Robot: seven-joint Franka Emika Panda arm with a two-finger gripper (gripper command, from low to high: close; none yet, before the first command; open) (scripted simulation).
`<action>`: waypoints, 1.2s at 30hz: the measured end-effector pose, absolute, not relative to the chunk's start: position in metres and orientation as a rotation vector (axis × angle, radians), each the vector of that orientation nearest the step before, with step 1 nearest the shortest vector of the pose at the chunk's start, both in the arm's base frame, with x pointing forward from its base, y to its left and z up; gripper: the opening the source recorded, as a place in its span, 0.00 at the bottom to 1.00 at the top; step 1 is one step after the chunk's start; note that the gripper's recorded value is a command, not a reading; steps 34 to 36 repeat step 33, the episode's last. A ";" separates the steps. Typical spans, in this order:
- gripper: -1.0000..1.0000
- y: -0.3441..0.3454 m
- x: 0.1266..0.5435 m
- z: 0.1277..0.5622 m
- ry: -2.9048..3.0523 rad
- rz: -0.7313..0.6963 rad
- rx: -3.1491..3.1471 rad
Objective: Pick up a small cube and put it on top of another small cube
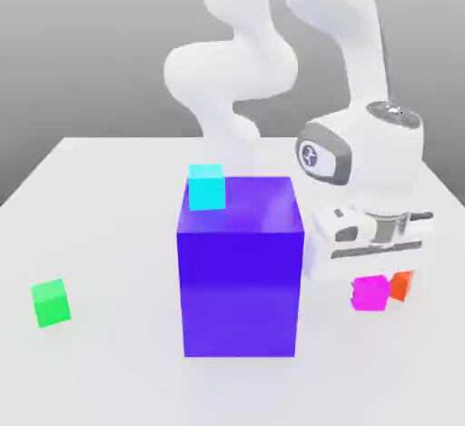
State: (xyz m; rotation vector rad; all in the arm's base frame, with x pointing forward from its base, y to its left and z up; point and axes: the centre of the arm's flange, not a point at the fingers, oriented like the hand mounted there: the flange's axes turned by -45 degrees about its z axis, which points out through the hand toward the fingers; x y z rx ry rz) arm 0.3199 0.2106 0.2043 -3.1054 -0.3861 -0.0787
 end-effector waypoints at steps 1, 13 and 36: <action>0.00 0.215 0.332 0.221 -0.462 -0.151 -3.085; 0.00 -0.081 0.426 0.276 -0.020 -0.248 -3.197; 1.00 -0.299 0.286 0.180 0.629 0.000 -3.078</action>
